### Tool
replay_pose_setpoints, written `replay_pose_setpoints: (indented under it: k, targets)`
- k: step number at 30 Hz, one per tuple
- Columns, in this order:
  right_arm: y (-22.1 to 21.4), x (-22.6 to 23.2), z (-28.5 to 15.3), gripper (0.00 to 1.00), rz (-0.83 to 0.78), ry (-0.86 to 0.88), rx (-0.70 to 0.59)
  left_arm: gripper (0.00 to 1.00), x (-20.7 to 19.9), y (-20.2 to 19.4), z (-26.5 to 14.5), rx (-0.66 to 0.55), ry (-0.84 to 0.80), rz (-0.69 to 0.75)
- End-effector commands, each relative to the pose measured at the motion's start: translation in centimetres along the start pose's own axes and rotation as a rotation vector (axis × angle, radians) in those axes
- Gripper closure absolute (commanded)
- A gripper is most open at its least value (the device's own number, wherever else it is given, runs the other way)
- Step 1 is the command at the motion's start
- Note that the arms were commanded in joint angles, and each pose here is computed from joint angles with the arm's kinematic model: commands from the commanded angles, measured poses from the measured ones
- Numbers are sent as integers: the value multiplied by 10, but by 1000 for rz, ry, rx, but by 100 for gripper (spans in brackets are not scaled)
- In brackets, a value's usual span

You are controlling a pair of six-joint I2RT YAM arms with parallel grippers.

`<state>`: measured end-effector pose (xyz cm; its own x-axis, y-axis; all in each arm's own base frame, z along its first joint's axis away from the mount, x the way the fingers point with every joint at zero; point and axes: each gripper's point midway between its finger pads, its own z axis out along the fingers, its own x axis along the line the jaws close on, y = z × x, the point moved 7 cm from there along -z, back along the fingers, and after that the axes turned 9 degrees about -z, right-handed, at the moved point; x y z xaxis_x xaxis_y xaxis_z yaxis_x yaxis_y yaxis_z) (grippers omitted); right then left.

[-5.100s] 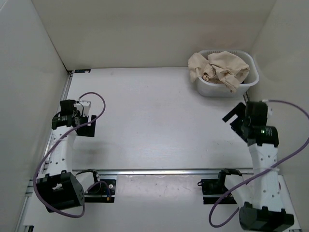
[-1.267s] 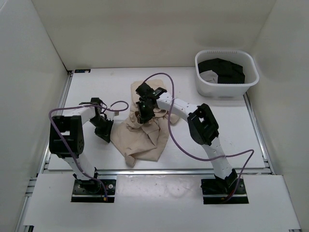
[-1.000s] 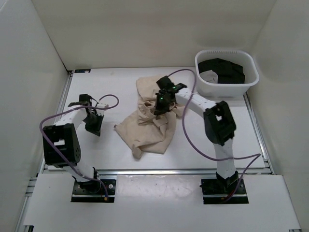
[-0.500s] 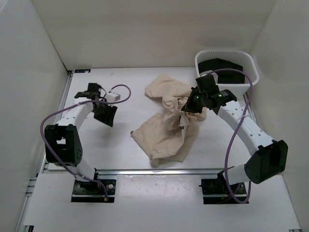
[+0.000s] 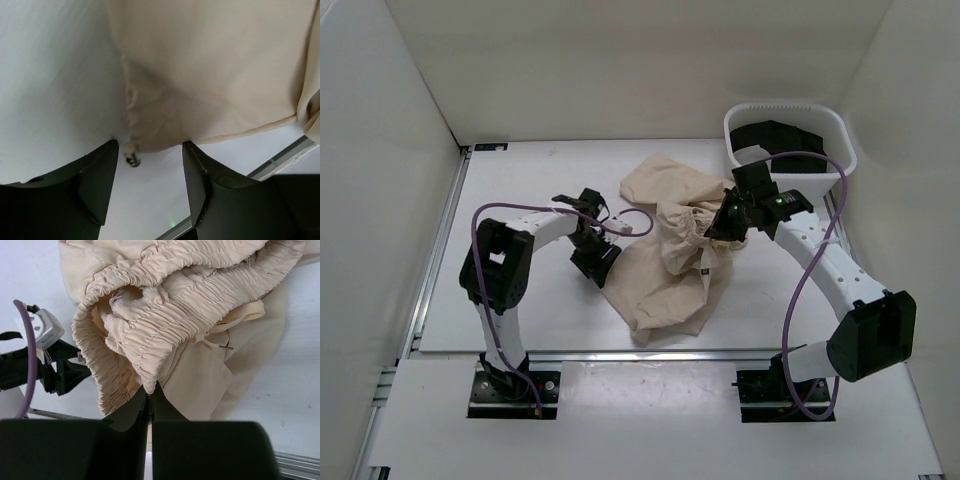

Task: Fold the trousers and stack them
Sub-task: Flatten the trousers out

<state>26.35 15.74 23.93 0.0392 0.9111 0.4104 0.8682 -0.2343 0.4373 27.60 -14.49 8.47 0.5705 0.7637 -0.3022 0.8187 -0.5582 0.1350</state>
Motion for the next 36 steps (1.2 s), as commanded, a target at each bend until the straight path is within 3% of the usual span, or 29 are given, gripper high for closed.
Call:
replay_pose_setpoints:
  k: [1, 2, 6, 9, 14, 18, 28, 31, 36]
  targets:
    - [6, 2, -8, 100, 8, 12, -51, 34, -11, 10, 21, 10, 8, 41]
    - [6, 2, -8, 100, 8, 12, -51, 36, -9, 10, 24, 12, 17, 32]
    - [6, -1, -9, 100, -1, -14, -54, 86, -11, 9, 29, 29, 23, 38]
    - [7, -5, -13, 100, -1, -29, -63, 86, -7, 9, 26, 27, 66, 41]
    - [13, -25, -43, 100, 44, -142, -110, 86, 37, 4, -32, -101, 273, -53]
    - [5, -49, -79, 93, 96, -273, -168, 86, 73, -30, -87, -164, 484, -91]
    - [-53, -84, -105, 86, 223, -364, -156, 86, 109, -126, -176, -203, 729, -275]
    - [-66, -89, -99, 86, 244, -370, -117, 86, 110, -135, -202, -247, 758, -319]
    - [-59, -69, -96, 86, 330, -214, -143, 86, 106, -130, -238, -320, 803, -328]
